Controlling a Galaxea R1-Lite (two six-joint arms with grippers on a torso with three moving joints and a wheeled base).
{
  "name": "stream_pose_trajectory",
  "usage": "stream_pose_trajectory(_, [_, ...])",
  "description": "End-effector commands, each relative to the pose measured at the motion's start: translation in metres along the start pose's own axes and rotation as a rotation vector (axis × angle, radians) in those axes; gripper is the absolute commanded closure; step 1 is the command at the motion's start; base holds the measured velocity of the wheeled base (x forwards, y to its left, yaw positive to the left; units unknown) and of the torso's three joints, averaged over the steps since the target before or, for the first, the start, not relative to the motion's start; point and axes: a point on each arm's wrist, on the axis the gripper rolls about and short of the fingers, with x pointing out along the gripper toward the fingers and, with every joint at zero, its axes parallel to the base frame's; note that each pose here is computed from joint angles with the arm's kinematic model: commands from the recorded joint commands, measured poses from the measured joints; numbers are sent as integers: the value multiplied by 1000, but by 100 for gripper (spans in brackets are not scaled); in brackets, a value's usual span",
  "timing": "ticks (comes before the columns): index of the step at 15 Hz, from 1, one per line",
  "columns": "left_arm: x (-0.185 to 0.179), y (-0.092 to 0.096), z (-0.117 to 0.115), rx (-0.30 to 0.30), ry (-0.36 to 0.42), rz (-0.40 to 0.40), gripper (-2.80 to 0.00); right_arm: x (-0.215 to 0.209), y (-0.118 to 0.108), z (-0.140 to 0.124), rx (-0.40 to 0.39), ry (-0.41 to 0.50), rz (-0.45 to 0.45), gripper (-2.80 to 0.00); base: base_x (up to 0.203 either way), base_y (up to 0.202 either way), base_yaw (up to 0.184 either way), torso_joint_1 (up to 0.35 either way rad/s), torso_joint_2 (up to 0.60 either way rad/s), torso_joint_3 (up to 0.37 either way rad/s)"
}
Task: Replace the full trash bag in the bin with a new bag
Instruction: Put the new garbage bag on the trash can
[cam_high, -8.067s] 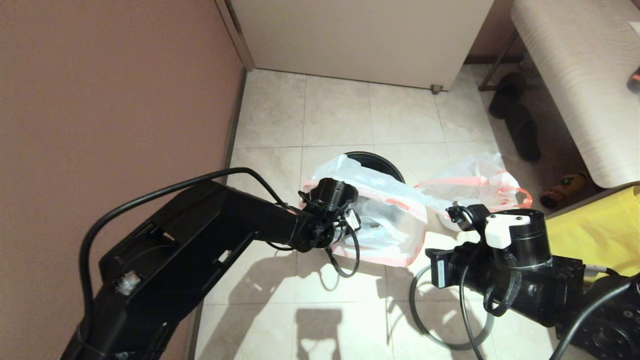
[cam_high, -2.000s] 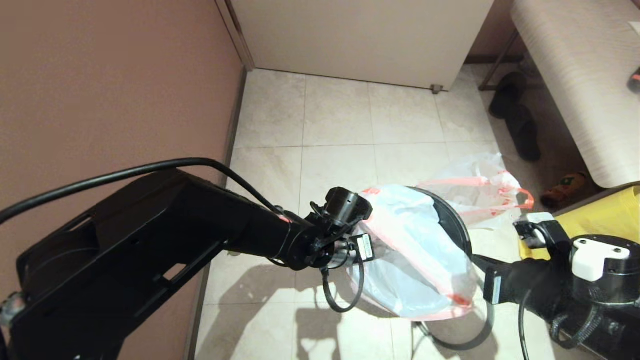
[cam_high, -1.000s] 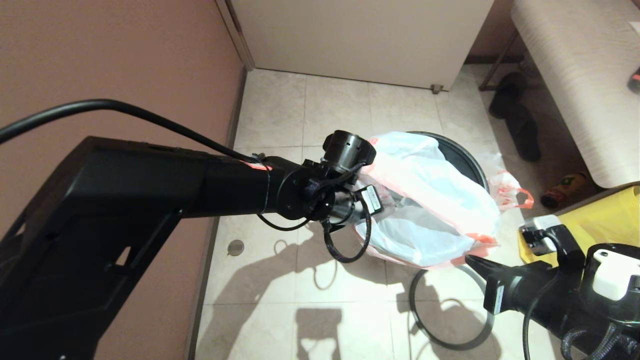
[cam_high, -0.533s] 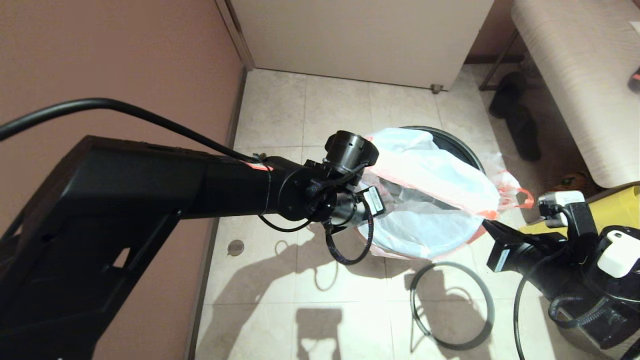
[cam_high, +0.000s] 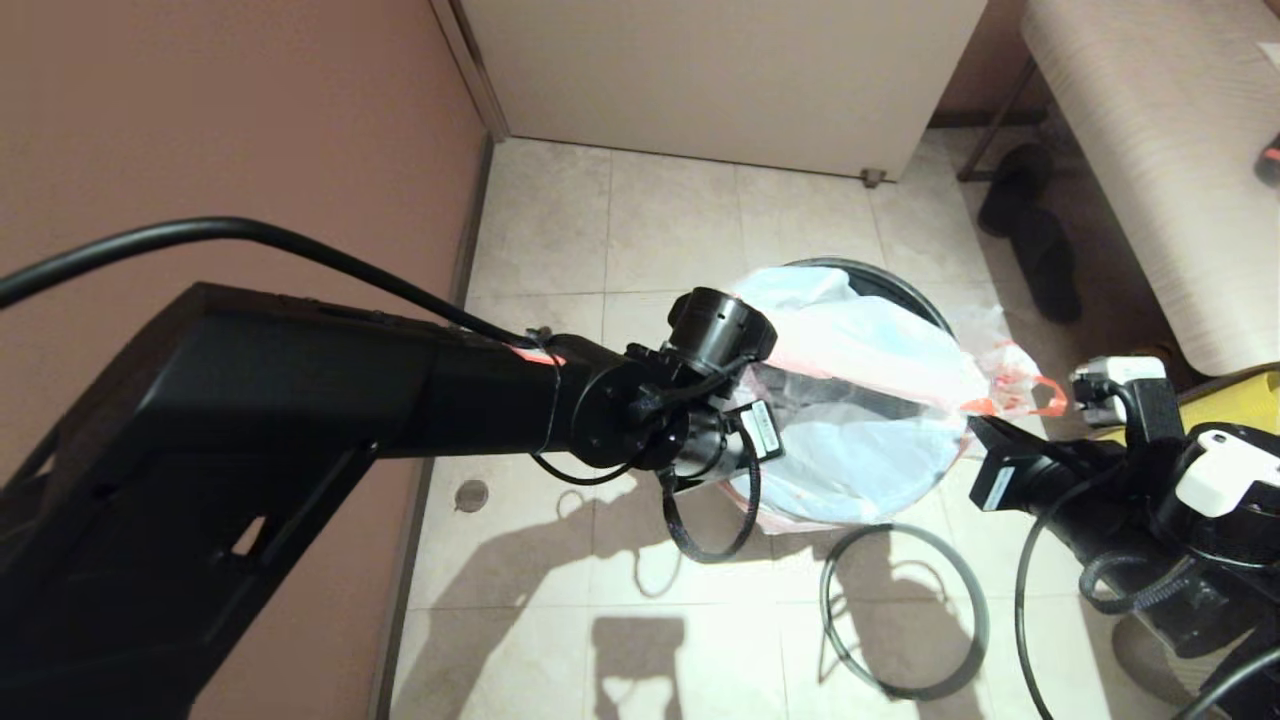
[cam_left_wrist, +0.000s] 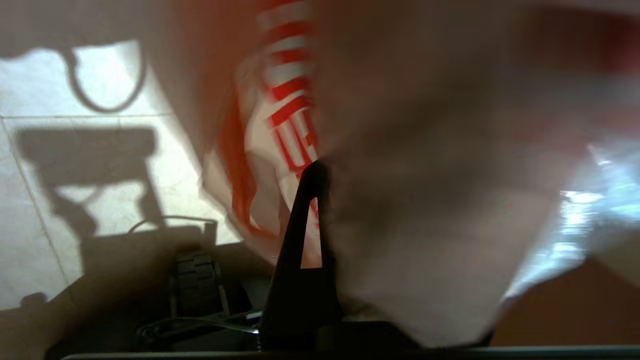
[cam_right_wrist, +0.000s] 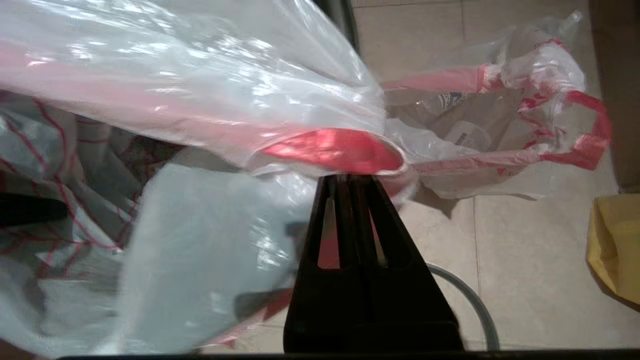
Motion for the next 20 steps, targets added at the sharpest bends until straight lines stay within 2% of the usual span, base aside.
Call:
stream_pose_trajectory(1, [4,3,-7,4,21,17,0,2,0,6,4,-13,-5,0,0,0,0,0,0,0])
stream_pose_trajectory(8, [7,4,-15,13,42,28,0,4,-2,8,8,-13,-18,0,0,0,0,0,0,0])
stream_pose_trajectory(11, [13,6,-19,16,55,38,0,-5,-5,20,11,-27,-45,0,0,0,0,0,0,0])
stream_pose_trajectory(14, [7,2,-21,21,54,26,0,3,-10,10,3,23,-81,0,0,0,0,0,0,0])
stream_pose_trajectory(16, [2,0,-18,18,43,16,0,10,-15,10,4,21,-102,0,0,0,0,0,0,0])
stream_pose_trajectory(20, [-11,-3,-13,14,21,-7,0,17,-16,-5,-6,70,-111,0,0,0,0,0,0,0])
